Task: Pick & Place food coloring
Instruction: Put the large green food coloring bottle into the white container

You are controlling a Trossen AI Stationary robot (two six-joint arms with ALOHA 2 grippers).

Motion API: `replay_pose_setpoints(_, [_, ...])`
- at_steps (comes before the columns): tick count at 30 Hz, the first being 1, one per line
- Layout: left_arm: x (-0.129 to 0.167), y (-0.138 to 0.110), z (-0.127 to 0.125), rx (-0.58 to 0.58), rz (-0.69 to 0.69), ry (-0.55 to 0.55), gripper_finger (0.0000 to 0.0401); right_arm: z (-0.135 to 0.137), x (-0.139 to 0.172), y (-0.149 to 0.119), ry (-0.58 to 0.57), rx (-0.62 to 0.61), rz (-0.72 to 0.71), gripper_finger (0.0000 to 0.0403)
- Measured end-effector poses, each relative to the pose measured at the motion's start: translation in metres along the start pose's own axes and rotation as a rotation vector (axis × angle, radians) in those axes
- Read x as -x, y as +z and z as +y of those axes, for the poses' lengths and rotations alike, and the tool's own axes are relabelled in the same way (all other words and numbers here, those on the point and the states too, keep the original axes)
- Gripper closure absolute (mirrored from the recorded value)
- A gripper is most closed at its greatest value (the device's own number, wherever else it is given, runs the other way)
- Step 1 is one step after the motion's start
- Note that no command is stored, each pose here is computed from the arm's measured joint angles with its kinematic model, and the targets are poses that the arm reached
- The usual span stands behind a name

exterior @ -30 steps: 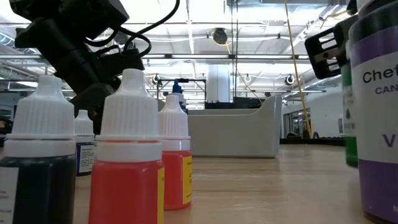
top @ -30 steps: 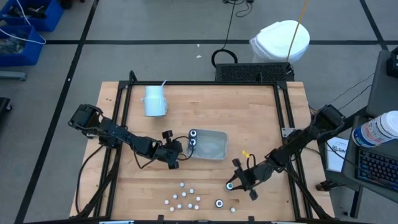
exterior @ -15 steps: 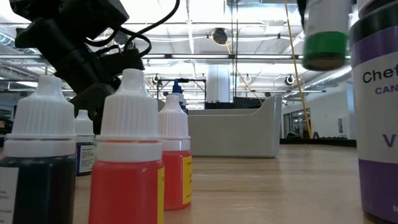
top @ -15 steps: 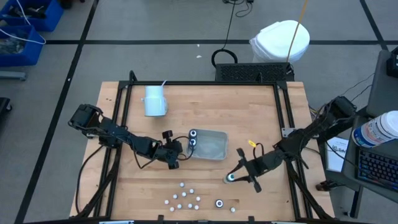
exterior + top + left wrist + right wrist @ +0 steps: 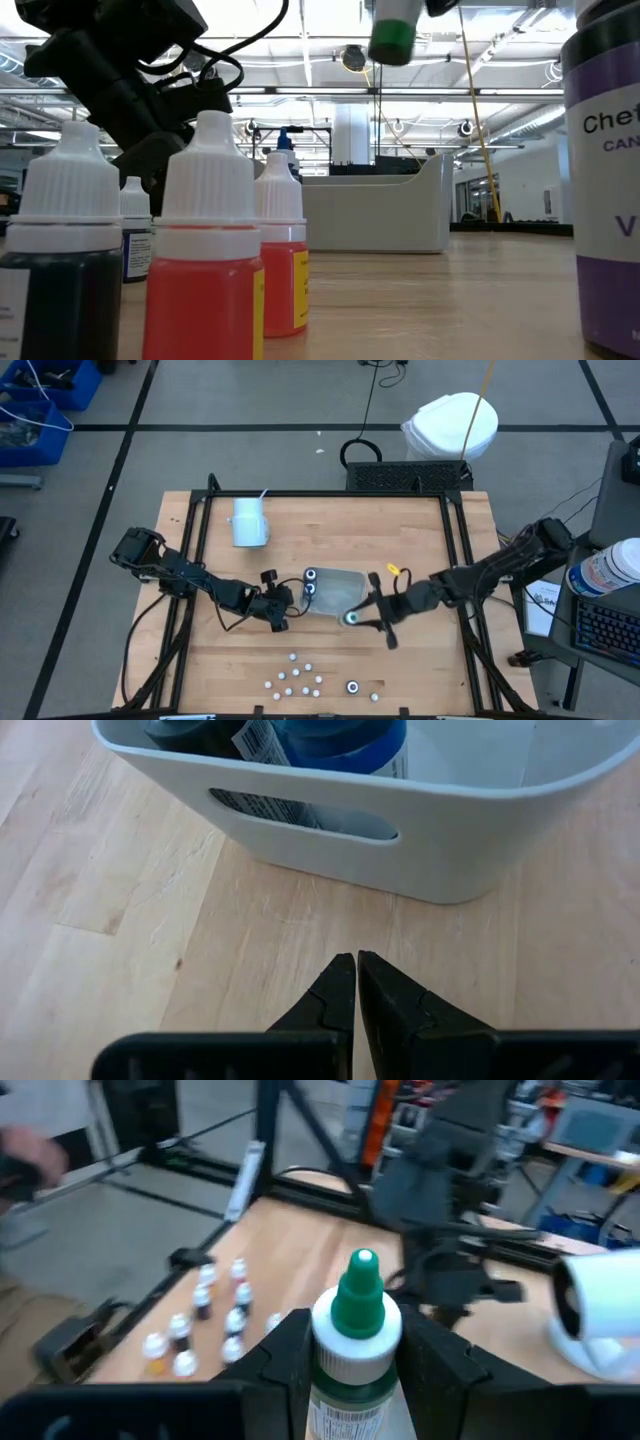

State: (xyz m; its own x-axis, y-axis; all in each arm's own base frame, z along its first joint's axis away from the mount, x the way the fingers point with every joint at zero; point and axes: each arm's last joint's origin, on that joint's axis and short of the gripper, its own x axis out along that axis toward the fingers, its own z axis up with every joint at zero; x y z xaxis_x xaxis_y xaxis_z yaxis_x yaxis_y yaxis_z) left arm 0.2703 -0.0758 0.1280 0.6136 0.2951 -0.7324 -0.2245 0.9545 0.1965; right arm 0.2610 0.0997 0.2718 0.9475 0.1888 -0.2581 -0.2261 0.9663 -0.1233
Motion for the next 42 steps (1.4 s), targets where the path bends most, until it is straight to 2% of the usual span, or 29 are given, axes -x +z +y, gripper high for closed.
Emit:
replay_pose_setpoints(8, [0.0,0.0,0.0,-0.003,0.002,-0.005,0.0375,-0.035,-0.023,-0.008,-0.123,-0.104,0.055,0.0294])
replay_pose_setpoints(21, [0.0,0.0,0.0,-0.006,0.003,-0.005,0.0375,-0.058,-0.063,-0.034,-0.198,-0.13,0.153,0.0293])
replay_pose_setpoints(27, [0.0,0.0,0.0,-0.007,0.004,-0.005,0.0375,-0.073,-0.066,-0.045,-0.244,-0.141,0.172,0.0292])
replay_pose_setpoints(37, [0.0,-0.001,0.0,-0.011,0.005,-0.005,0.0375,-0.081,-0.06,-0.064,-0.253,-0.142,0.133,0.0293])
replay_pose_setpoints(42, [0.0,0.0,0.0,-0.01,0.004,-0.004,0.0375,-0.084,-0.058,-0.072,-0.266,-0.147,0.157,0.0293])
